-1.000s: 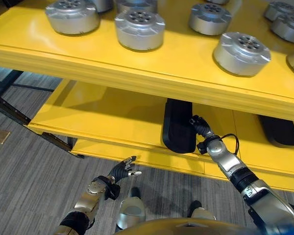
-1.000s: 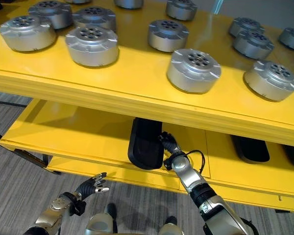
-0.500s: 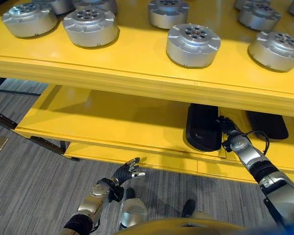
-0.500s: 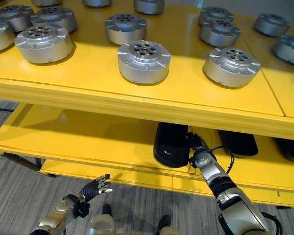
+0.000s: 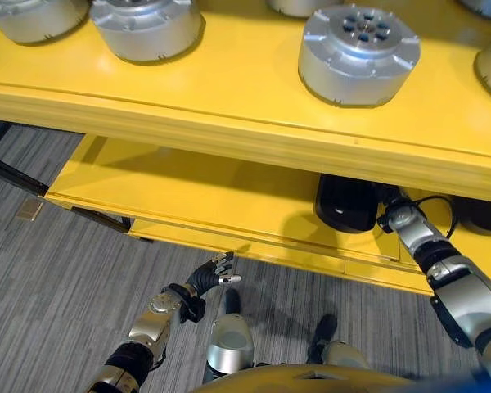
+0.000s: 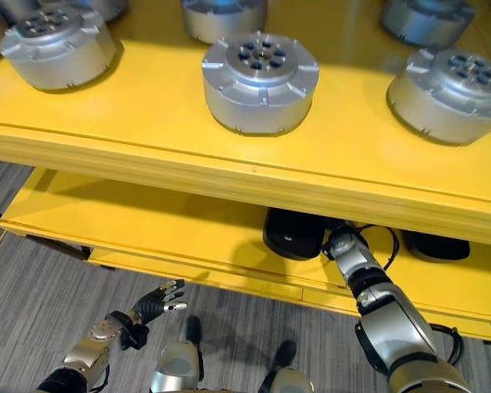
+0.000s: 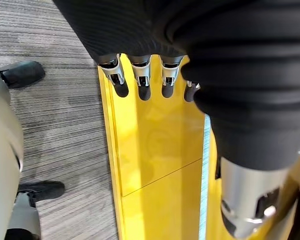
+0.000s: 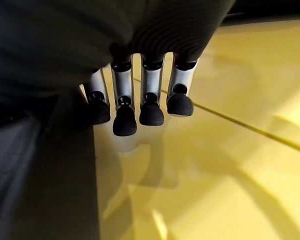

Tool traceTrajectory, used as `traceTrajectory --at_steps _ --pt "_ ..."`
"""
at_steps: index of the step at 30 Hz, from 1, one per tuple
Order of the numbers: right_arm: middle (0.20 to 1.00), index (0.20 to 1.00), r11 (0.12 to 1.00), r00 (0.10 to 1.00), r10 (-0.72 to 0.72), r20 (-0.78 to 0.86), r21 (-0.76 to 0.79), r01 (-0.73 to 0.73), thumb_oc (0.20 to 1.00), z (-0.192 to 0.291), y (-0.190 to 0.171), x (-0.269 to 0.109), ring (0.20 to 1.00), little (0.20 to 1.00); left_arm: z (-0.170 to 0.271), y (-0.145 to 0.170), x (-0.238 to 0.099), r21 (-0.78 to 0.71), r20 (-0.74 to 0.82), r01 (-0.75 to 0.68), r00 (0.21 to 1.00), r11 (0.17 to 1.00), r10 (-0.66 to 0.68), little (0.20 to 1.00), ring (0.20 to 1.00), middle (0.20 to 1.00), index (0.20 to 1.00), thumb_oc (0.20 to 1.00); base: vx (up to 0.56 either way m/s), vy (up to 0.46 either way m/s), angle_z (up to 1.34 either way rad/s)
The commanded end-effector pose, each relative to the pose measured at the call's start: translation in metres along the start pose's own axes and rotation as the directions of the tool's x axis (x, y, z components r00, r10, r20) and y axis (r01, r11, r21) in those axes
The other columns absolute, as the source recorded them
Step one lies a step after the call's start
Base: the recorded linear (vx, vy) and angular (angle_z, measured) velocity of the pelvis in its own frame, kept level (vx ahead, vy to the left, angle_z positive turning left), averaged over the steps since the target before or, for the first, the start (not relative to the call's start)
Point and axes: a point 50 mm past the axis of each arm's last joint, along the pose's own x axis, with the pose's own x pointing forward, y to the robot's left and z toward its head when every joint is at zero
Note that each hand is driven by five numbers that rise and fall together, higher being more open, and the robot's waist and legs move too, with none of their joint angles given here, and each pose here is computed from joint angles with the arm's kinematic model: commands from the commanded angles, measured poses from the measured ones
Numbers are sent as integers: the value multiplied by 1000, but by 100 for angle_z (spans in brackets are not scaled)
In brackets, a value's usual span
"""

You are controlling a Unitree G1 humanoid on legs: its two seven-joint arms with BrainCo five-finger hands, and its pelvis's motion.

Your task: Move parts from the plastic box to the shelf.

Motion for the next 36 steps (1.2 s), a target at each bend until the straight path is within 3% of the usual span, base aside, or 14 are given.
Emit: traceTrajectory --at_steps 1,21,36 --pt "200 200 982 978 -175 111 -52 181 200 34 -56 9 200 200 10 -6 5 25 35 50 998 998 -51 1000 1000 1000 1000 1000 -104 3 2" --pt "200 200 893 924 -368 101 -237 382 200 50 -129 9 200 200 36 -7 15 29 101 34 994 999 -37 1000 1000 1000 1000 1000 -49 -11 -1" --pt "200 200 917 942 -333 40 -220 334 200 53 -140 10 200 200 58 -14 24 35 190 68 979 997 -73 1000 1000 1000 1000 1000 -56 -2 0"
